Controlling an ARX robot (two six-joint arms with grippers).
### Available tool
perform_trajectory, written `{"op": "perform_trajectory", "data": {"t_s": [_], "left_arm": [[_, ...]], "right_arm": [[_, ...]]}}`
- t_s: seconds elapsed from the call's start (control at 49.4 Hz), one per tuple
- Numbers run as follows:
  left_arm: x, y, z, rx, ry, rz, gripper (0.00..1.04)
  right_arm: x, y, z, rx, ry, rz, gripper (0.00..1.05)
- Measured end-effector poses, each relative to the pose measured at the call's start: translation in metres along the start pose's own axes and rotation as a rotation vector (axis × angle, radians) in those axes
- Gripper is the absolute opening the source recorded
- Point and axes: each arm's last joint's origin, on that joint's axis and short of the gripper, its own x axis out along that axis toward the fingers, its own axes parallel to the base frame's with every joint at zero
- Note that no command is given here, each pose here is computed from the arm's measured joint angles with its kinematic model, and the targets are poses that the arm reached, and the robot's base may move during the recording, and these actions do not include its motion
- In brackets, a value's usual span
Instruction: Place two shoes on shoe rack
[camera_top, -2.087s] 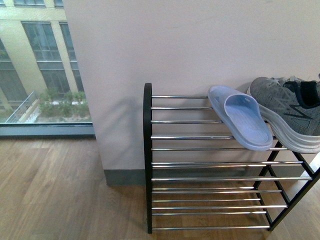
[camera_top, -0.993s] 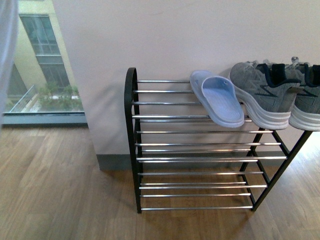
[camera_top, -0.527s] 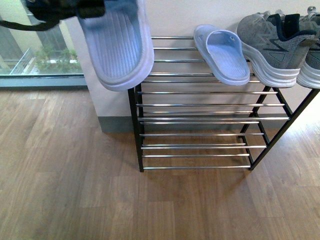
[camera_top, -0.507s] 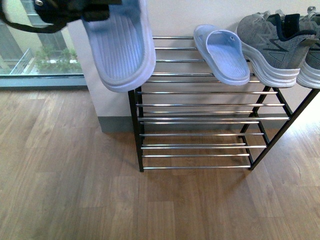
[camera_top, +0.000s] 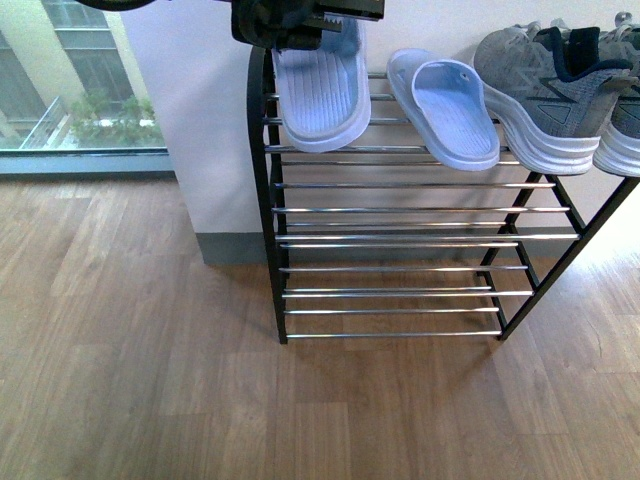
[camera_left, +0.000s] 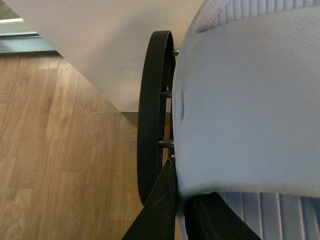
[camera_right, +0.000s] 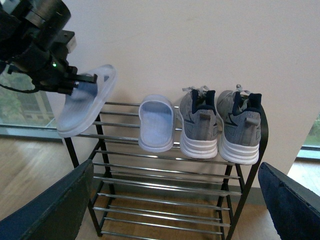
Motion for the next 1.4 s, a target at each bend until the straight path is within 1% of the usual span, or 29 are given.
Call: {"op": "perform_trajectory", "data": {"t_s": [0.162,0.304,0.426,0.507,0.628,0.648,0.709,0.729,0.75,0.831,0.871,0.912,0.952,0.973,1.013,1.033,1.074,1.094,1.155,1.175,1.216,1.236,1.256,1.297,1.317,1.378,1.398], "left_arm": [[0.028,-0.015,0.006,0.028,0.023,-0.006,0.02],[0.043,-0.022,0.007,0.037,0.043,-0.005,0.02],[0.060,-0.027,0.004,0.054,0.067,0.008,0.02],[0.071,-0.030,-0.002,0.066,0.088,0.020,0.02],[0.076,-0.032,-0.002,0.060,0.070,0.022,0.03],[0.076,-0.033,0.000,0.049,0.060,0.010,0.08],[0.072,-0.034,0.006,0.035,0.034,-0.012,0.18],[0.071,-0.034,0.008,0.029,0.026,-0.016,0.22],[0.069,-0.035,0.010,0.020,0.016,-0.024,0.31],[0.063,-0.036,0.020,-0.025,-0.032,-0.079,0.46],[0.054,-0.034,0.025,-0.037,-0.059,-0.097,0.56],[0.042,-0.031,0.029,-0.043,-0.083,-0.099,0.62],[0.022,-0.026,0.037,-0.031,-0.135,-0.094,0.71],[0.007,-0.021,0.043,-0.023,-0.180,-0.098,0.76],[-0.016,-0.016,0.051,0.000,-0.254,-0.080,0.84],[-0.035,-0.010,0.057,0.026,-0.322,-0.046,0.89],[-0.061,-0.001,0.064,0.055,-0.422,0.004,0.96],[-0.081,0.007,0.067,0.046,-0.505,0.016,0.96],[-0.115,0.027,0.069,-0.026,-0.670,-0.063,0.85],[-0.129,0.040,0.066,-0.059,-0.734,-0.088,0.80],[-0.143,0.058,0.056,-0.087,-0.794,-0.104,0.73],[-0.147,0.067,0.050,-0.095,-0.814,-0.110,0.69],[-0.150,0.081,0.039,-0.103,-0.830,-0.106,0.64],[-0.151,0.094,0.026,-0.105,-0.832,-0.097,0.58],[-0.149,0.107,0.011,-0.100,-0.820,-0.086,0.53],[-0.142,0.129,-0.021,-0.084,-0.771,-0.059,0.42],[-0.141,0.132,-0.026,-0.081,-0.762,-0.056,0.41]], "right_arm": [[0.000,0.000,0.000,0.000,0.000,0.000,0.95],[0.000,0.000,0.000,0.000,0.000,0.000,0.95],[0.000,0.000,0.000,0.000,0.000,0.000,0.95],[0.000,0.000,0.000,0.000,0.000,0.000,0.95],[0.000,0.000,0.000,0.000,0.000,0.000,0.95],[0.000,0.000,0.000,0.000,0.000,0.000,0.95],[0.000,0.000,0.000,0.000,0.000,0.000,0.95],[0.000,0.000,0.000,0.000,0.000,0.000,0.95],[0.000,0.000,0.000,0.000,0.000,0.000,0.95],[0.000,0.000,0.000,0.000,0.000,0.000,0.95],[0.000,0.000,0.000,0.000,0.000,0.000,0.95],[0.000,0.000,0.000,0.000,0.000,0.000,0.95],[0.000,0.000,0.000,0.000,0.000,0.000,0.95],[0.000,0.000,0.000,0.000,0.000,0.000,0.95],[0.000,0.000,0.000,0.000,0.000,0.000,0.95],[0.000,0.000,0.000,0.000,0.000,0.000,0.95],[0.000,0.000,0.000,0.000,0.000,0.000,0.95],[0.000,0.000,0.000,0.000,0.000,0.000,0.95],[0.000,0.000,0.000,0.000,0.000,0.000,0.95],[0.000,0.000,0.000,0.000,0.000,0.000,0.95],[0.000,0.000,0.000,0.000,0.000,0.000,0.95],[0.000,0.000,0.000,0.000,0.000,0.000,0.95],[0.000,0.000,0.000,0.000,0.000,0.000,0.95],[0.000,0.000,0.000,0.000,0.000,0.000,0.95],[0.000,0.000,0.000,0.000,0.000,0.000,0.95],[0.000,0.000,0.000,0.000,0.000,0.000,0.95],[0.000,0.000,0.000,0.000,0.000,0.000,0.95]]}}
